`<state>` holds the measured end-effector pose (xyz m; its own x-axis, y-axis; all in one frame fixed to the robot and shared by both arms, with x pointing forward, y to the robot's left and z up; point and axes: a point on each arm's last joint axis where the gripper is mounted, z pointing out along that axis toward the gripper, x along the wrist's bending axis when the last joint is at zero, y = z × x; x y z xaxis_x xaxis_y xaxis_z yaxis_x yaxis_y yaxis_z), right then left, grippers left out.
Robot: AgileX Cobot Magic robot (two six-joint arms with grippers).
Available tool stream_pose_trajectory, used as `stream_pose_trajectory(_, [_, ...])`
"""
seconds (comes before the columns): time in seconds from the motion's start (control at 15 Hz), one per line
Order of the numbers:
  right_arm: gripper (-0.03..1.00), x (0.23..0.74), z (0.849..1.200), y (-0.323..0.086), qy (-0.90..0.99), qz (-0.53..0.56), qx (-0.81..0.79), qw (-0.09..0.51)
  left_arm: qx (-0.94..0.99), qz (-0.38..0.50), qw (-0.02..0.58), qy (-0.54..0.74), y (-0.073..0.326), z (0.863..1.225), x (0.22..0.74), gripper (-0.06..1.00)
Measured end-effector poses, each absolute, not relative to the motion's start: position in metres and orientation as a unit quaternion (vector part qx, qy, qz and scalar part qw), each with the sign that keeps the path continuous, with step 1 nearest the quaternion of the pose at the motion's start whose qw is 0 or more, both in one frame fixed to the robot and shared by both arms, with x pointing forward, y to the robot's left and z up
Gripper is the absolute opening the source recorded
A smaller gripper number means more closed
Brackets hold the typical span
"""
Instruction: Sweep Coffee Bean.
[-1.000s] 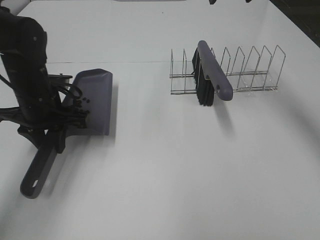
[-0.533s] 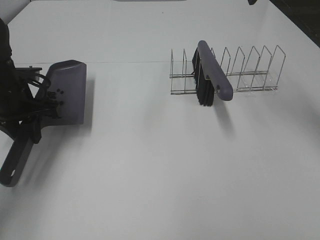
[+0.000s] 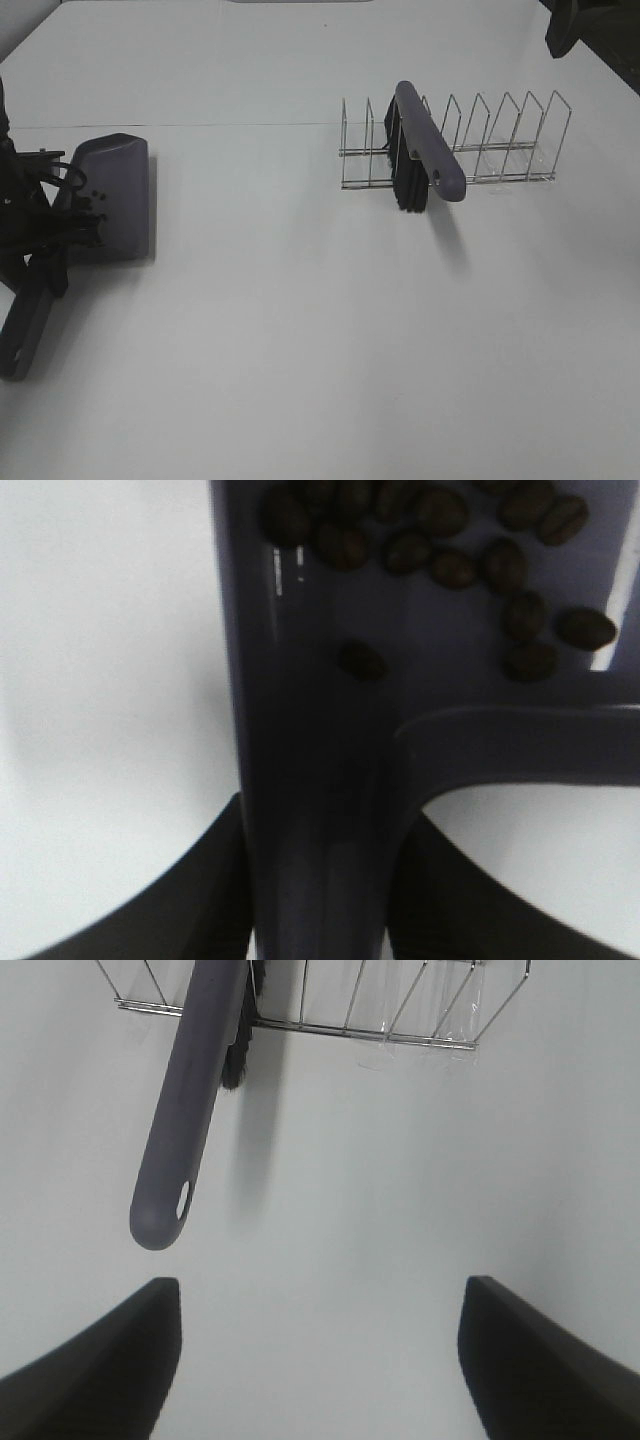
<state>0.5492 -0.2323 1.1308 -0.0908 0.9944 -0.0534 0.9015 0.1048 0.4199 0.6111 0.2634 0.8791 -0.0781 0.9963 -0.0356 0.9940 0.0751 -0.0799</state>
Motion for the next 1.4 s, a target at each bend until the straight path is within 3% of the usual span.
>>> stream_pose_trajectory(0.47, [0.65, 0.545, 1.128, -0.23, 0.721, 0.161, 0.656, 0.157, -0.7, 0.029, 0.008, -0.714, 0.265, 0.872, 0.615, 0.33])
stream_pose_trajectory(0.6, [0.65, 0.546, 1.129, -0.229, 0.719, 0.17, 0.655, 0.157, -0.701, 0.028, 0.007, -0.713, 0.266, 0.873, 0.615, 0.44])
stream_pose_trajectory(0.73, [0.65, 0.547, 1.129, -0.229, 0.718, 0.175, 0.655, 0.158, -0.701, 0.027, 0.007, -0.712, 0.266, 0.874, 0.615, 0.69])
stream_pose_trajectory(0.8, [0.65, 0.547, 1.13, -0.228, 0.717, 0.181, 0.655, 0.156, -0.702, 0.026, 0.006, -0.712, 0.266, 0.877, 0.614, 0.77])
stream_pose_trajectory(1.13, [0.65, 0.548, 1.129, -0.226, 0.716, 0.187, 0.655, 0.152, -0.718, 0.006, -0.016, -0.696, 0.267, 0.93, 0.606, 0.81])
stream_pose_trajectory(1.4, [0.65, 0.568, 1.103, -0.231, 0.714, 0.155, 0.67, 0.134, -0.722, -0.034, -0.063, -0.689, 0.268, 0.986, 0.594, 0.81])
